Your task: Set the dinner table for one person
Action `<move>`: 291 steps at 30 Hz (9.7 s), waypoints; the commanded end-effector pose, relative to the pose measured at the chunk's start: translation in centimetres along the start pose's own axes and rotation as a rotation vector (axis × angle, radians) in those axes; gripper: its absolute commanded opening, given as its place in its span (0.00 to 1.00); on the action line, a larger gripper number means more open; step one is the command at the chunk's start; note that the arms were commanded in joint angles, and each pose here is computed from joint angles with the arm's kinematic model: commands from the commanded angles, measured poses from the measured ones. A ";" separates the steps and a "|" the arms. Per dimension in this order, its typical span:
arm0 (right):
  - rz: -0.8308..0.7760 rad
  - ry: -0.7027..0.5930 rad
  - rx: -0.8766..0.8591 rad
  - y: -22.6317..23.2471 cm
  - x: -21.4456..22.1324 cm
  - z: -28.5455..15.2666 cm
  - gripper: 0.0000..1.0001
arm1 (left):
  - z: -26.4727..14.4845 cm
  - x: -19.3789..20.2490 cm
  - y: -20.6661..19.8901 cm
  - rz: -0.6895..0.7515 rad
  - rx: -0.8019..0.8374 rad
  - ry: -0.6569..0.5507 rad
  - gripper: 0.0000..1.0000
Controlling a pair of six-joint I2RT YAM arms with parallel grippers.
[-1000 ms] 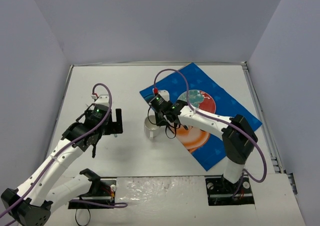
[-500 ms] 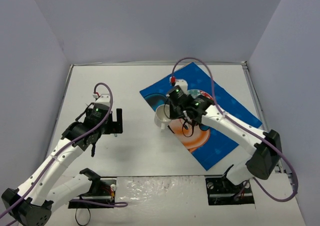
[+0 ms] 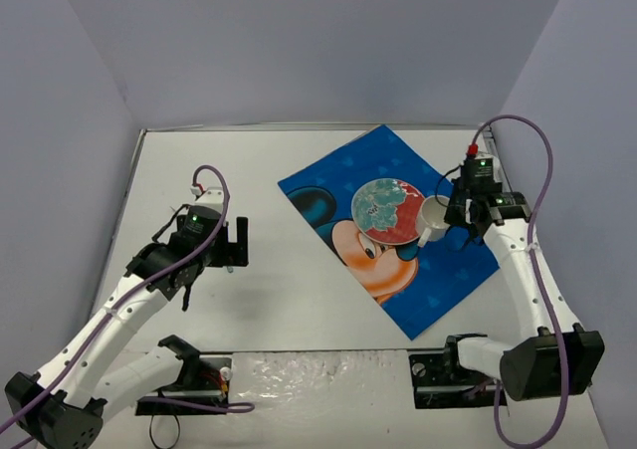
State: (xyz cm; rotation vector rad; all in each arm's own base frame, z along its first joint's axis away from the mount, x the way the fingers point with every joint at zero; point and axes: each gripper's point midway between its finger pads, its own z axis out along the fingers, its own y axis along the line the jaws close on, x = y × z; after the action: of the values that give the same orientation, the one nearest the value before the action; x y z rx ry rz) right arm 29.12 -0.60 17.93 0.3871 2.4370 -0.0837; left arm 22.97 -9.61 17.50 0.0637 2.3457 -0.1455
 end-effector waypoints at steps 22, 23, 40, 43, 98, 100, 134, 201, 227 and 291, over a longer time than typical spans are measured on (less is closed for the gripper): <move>-0.028 0.006 -0.009 -10.6 -6.6 6.4 0.00 | -1.1 -1.2 -1.5 0.037 0.065 -0.044 0.95; -0.030 0.004 -0.006 -10.7 -6.7 6.4 0.00 | -1.0 -1.1 -1.5 0.038 0.064 -0.042 0.95; -0.047 0.004 0.038 -11.7 -6.2 8.1 0.00 | -0.6 -0.9 -1.3 0.037 0.058 -0.049 0.95; -0.048 0.006 0.048 -11.9 -5.9 8.4 0.00 | -0.7 -0.8 -1.2 0.039 0.056 -0.050 0.95; 0.095 -0.398 -0.035 -8.3 -14.2 -5.0 0.93 | 1.8 0.7 -0.4 -0.075 -0.048 0.063 0.95; 0.065 -0.441 -0.080 -6.2 -15.0 -6.7 0.97 | 2.8 1.1 -0.1 -0.105 -0.080 0.095 0.95; -0.192 -0.528 -0.551 6.5 -8.7 -13.6 1.00 | 18.0 4.0 5.5 -0.386 -0.312 0.303 0.33; -0.248 -0.894 -0.878 9.2 -10.2 -33.2 1.00 | 12.4 6.5 -44.3 0.647 0.476 0.165 0.00; -0.266 -0.870 -0.872 9.5 -9.7 -31.9 1.00 | 12.5 7.3 -44.0 0.589 0.454 0.211 0.39; -0.322 -0.828 -0.812 10.1 -9.5 -28.4 1.00 | 16.8 -4.6 19.2 -0.373 -0.386 0.186 0.41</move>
State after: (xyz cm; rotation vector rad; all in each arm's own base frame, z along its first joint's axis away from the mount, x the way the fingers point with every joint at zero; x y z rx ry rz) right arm 21.43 11.00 44.73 -0.3442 1.5855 0.5128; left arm 36.76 6.45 6.25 -0.6218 2.5595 0.1302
